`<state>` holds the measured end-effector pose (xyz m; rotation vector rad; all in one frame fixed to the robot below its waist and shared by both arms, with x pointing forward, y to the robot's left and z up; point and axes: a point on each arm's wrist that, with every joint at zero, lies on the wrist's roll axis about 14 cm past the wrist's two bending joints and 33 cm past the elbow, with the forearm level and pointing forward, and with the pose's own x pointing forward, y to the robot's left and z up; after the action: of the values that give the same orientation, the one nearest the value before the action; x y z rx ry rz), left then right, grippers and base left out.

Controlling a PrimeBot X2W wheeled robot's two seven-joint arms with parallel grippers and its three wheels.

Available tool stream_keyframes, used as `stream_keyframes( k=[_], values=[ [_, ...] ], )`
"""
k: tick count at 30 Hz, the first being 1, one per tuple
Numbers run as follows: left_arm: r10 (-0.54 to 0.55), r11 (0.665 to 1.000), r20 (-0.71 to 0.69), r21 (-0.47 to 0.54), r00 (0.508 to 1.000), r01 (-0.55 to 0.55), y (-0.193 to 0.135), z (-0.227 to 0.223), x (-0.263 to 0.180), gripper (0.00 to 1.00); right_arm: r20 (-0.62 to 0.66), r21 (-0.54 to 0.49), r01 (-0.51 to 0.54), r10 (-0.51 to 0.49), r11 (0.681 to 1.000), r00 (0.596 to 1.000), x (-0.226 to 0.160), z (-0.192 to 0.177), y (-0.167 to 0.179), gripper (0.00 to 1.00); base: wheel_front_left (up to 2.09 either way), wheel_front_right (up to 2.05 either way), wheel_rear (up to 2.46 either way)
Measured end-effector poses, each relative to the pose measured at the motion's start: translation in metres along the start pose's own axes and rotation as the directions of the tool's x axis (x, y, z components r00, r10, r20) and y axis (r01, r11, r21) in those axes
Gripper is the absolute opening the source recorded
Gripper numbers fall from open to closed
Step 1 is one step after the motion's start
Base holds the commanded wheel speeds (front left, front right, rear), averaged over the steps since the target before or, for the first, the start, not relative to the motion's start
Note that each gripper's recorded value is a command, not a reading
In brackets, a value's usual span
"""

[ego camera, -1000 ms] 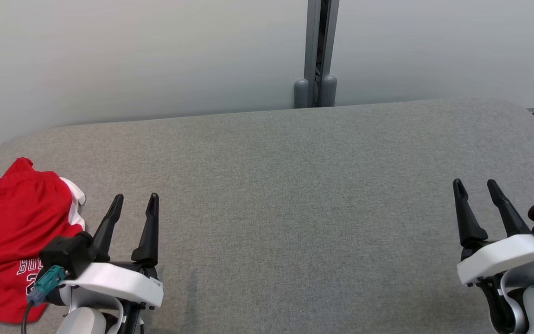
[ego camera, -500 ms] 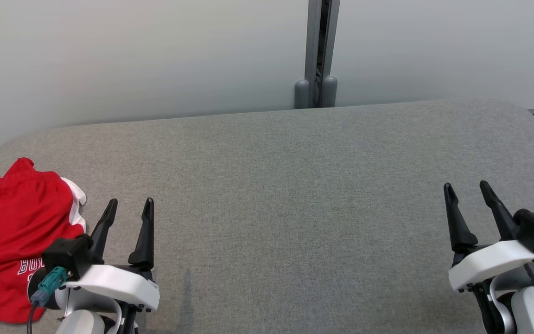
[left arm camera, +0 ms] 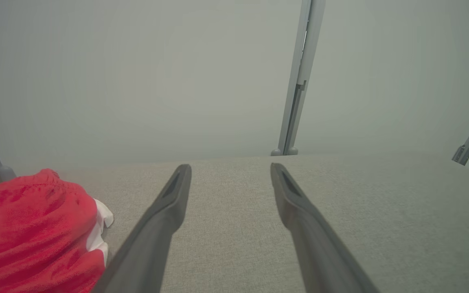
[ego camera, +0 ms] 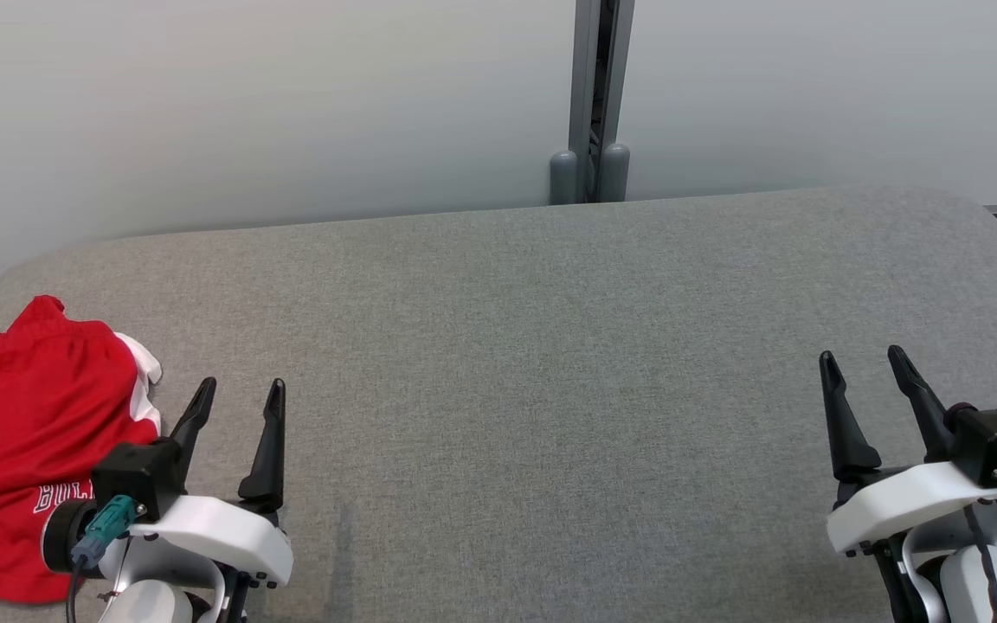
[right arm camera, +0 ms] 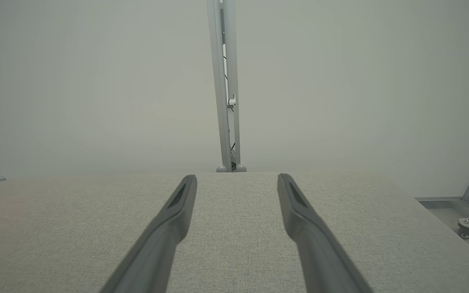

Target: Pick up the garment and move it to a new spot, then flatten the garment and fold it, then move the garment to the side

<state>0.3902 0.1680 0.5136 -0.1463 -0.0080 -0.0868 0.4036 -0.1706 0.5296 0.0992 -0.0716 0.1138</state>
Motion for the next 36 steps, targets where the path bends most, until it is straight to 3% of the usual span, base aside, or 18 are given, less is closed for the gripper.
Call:
stream_keyframes(
  k=[13,36],
  values=[
    [-0.003,0.996,0.0,0.087,1.0,0.003,0.0018,0.0005,0.0,1.0,0.014,-0.057,-0.022,0.023,0.998,1.0,-0.0009,-0.001,0.0078,1.0,0.0,0.0,0.0],
    [0.013,0.998,0.004,0.065,1.0,-0.013,0.0026,0.0019,-0.0018,1.0,0.009,-0.036,-0.013,0.013,0.999,1.0,-0.0004,-0.0049,0.0063,1.0,0.0,0.0,0.0]
  ],
)
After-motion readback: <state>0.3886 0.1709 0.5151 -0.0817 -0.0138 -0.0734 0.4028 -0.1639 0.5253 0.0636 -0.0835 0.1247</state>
